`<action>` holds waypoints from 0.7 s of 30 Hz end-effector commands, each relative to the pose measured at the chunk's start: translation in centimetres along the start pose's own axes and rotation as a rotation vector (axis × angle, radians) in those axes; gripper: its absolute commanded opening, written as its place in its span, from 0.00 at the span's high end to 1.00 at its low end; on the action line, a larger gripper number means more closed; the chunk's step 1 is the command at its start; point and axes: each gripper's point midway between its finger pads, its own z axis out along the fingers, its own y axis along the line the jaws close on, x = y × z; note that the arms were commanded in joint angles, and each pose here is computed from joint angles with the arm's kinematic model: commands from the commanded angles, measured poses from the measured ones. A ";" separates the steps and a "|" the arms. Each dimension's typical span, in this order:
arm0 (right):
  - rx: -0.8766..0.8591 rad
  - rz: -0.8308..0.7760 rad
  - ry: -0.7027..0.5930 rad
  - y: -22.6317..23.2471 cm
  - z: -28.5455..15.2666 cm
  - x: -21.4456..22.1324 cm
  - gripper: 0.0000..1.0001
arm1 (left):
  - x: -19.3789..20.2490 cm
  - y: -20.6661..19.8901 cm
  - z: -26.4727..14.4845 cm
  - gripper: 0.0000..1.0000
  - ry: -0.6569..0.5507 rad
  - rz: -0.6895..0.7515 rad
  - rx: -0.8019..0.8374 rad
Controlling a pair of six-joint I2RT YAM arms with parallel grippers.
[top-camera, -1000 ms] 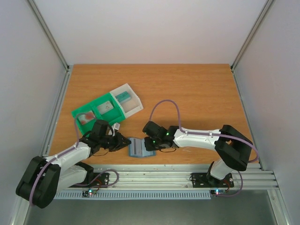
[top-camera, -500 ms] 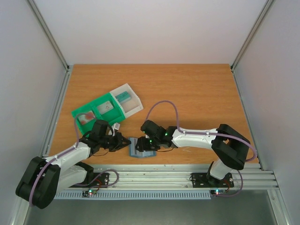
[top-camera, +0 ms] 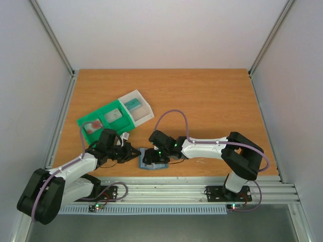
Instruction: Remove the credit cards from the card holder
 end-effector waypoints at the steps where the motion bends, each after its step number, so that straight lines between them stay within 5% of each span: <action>1: 0.005 0.003 0.002 0.5 0.3 -0.1 0.40 | -0.2 -1.1 -0.1 1.00 -0.004 0.034 0.042; 21: 0.114 -0.014 -0.003 -1.2 0.2 -0.2 0.42 | -0.3 -1.4 -0.1 1.00 0.002 0.039 0.036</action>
